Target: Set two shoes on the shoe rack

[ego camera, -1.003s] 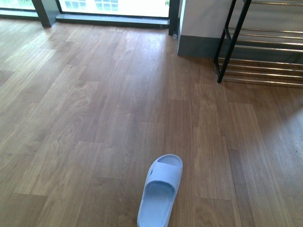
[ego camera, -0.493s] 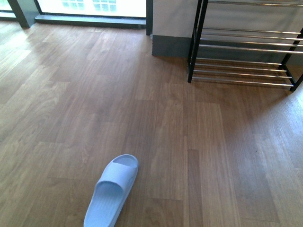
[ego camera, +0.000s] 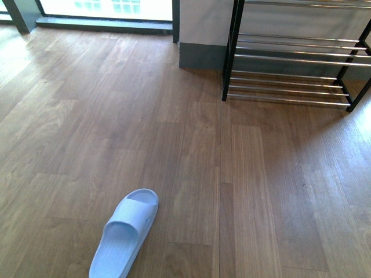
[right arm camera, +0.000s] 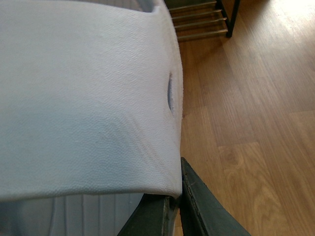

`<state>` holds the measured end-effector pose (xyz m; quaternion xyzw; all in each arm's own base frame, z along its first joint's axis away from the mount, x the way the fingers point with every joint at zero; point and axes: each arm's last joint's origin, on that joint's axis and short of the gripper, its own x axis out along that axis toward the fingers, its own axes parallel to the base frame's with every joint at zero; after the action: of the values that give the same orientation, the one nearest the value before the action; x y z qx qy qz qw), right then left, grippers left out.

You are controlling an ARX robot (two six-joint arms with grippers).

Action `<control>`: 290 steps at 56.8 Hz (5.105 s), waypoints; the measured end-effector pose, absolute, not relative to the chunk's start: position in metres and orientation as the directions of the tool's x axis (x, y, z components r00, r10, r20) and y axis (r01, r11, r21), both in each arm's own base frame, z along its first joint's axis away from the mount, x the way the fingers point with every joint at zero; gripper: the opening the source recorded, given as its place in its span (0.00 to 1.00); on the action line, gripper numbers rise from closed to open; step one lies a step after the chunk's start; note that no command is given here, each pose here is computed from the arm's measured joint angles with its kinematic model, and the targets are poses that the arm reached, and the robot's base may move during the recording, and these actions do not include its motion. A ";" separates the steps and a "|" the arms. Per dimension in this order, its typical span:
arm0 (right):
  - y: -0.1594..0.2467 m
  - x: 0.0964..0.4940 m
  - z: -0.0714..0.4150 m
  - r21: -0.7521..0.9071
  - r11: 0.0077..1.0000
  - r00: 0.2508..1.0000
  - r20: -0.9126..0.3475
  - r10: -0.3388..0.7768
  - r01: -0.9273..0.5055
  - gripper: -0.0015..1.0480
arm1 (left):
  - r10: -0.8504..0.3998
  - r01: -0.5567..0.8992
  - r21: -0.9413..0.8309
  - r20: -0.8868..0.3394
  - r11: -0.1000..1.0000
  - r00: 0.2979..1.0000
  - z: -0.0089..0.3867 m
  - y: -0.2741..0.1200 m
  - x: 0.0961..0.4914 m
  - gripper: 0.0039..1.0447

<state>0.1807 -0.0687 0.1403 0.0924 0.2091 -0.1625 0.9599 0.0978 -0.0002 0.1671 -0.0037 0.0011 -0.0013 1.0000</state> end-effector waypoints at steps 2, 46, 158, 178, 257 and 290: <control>-0.069 0.181 0.140 0.110 0.930 0.860 -0.431 -0.274 0.351 0.01 | -0.003 0.003 -0.007 -0.002 1.000 1.000 0.167 0.000 0.098 0.91; -0.069 0.181 0.140 0.109 0.930 0.860 -0.432 -0.273 0.351 0.01 | 0.029 -0.041 0.004 -0.775 0.999 0.631 0.018 0.003 0.241 0.91; -0.069 0.181 0.140 0.109 0.930 0.860 -0.431 -0.273 0.350 0.01 | 0.092 0.515 0.245 -0.948 0.821 0.305 -0.151 -0.087 0.381 0.91; -0.069 0.181 0.140 0.109 0.930 0.860 -0.431 -0.273 0.350 0.01 | 0.028 0.564 0.200 -0.954 0.801 0.299 -0.165 -0.106 0.380 0.91; -0.069 0.181 0.140 0.109 0.930 0.860 -0.431 -0.273 0.350 0.01 | -0.106 0.524 0.173 -0.881 0.834 0.460 -0.076 -0.108 0.364 0.02; -0.069 0.181 0.140 0.109 0.930 0.860 -0.432 -0.273 0.351 0.01 | -0.009 0.255 0.307 -0.624 0.917 0.782 0.114 -0.057 0.241 0.02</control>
<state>0.1808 -0.0686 0.1403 0.0924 0.2093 -0.1625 0.9598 0.2410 -0.0566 0.1145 0.1909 0.3227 -0.0713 0.9243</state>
